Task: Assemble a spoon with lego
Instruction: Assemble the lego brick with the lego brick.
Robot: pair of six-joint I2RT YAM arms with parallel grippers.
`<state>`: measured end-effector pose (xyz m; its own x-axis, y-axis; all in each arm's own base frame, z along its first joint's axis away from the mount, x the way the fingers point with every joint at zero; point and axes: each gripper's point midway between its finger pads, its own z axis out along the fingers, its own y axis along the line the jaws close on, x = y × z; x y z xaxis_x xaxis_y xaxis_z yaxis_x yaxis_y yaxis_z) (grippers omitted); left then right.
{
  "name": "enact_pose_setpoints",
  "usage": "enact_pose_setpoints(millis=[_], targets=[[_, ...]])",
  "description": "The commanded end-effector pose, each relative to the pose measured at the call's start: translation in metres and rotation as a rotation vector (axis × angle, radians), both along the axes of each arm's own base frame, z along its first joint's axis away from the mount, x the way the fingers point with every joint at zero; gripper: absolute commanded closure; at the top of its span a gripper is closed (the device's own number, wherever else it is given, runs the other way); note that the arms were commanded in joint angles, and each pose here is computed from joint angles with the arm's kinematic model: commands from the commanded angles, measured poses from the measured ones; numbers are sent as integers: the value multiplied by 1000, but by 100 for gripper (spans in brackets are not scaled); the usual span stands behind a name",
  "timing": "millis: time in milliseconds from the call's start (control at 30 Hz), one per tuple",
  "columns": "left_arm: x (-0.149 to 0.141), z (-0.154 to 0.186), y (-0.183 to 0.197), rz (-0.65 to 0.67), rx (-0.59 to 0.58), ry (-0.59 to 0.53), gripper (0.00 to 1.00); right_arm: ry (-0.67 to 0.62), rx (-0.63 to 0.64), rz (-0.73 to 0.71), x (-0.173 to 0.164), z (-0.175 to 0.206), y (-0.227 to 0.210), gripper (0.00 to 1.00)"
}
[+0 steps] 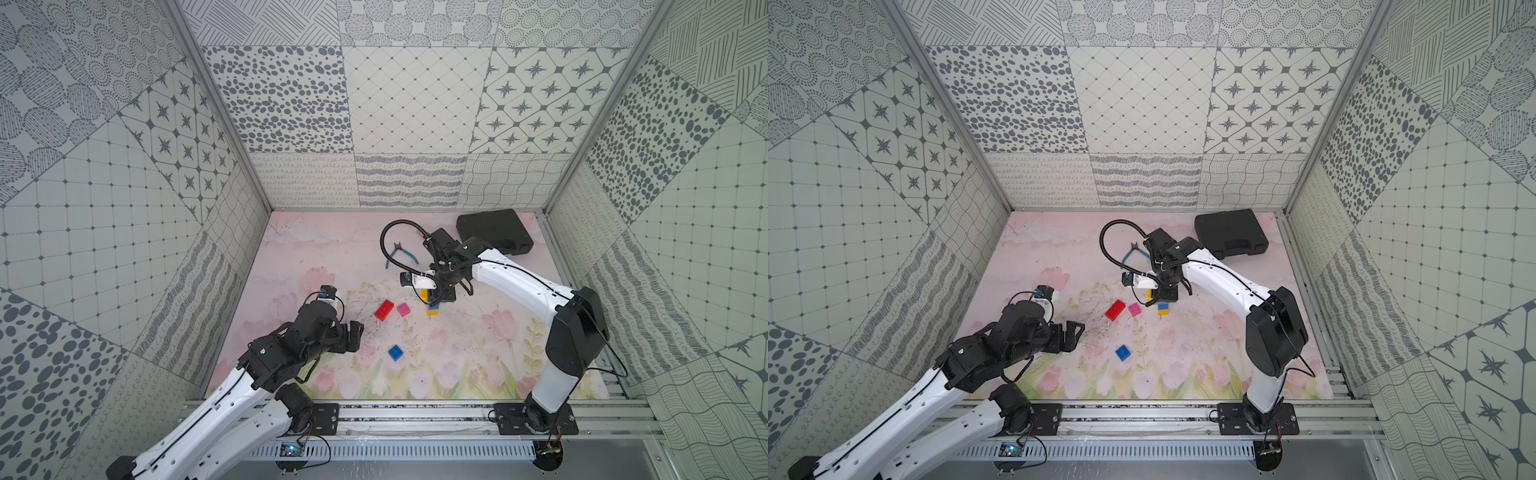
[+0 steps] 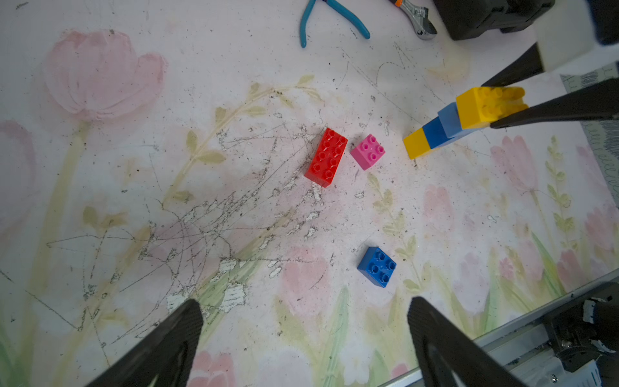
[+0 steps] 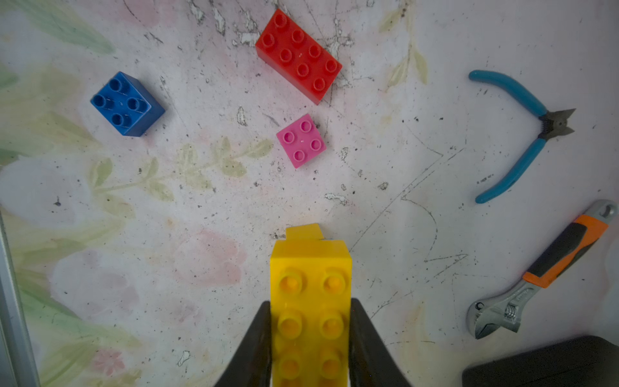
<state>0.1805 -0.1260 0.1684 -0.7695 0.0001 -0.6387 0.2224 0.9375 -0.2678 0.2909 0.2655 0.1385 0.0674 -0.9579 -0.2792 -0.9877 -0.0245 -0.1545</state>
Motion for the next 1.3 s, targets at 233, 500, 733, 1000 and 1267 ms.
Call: enact_pose_setpoints(millis=[233, 500, 733, 1000, 1267], targets=[[6, 6, 2, 7, 13, -40, 2, -10, 46, 13, 6, 3, 2, 95], [7, 5, 1, 5, 17, -37, 2, -5, 37, 10, 10, -3, 2, 95], [7, 5, 1, 2, 19, -37, 2, -6, 47, 15, 11, -3, 3, 95], [7, 4, 0, 0, 22, -33, 2, 12, 40, 7, 11, -11, 2, 96], [8, 3, 0, -2, 26, -31, 2, 16, 37, 1, 11, -18, -2, 96]])
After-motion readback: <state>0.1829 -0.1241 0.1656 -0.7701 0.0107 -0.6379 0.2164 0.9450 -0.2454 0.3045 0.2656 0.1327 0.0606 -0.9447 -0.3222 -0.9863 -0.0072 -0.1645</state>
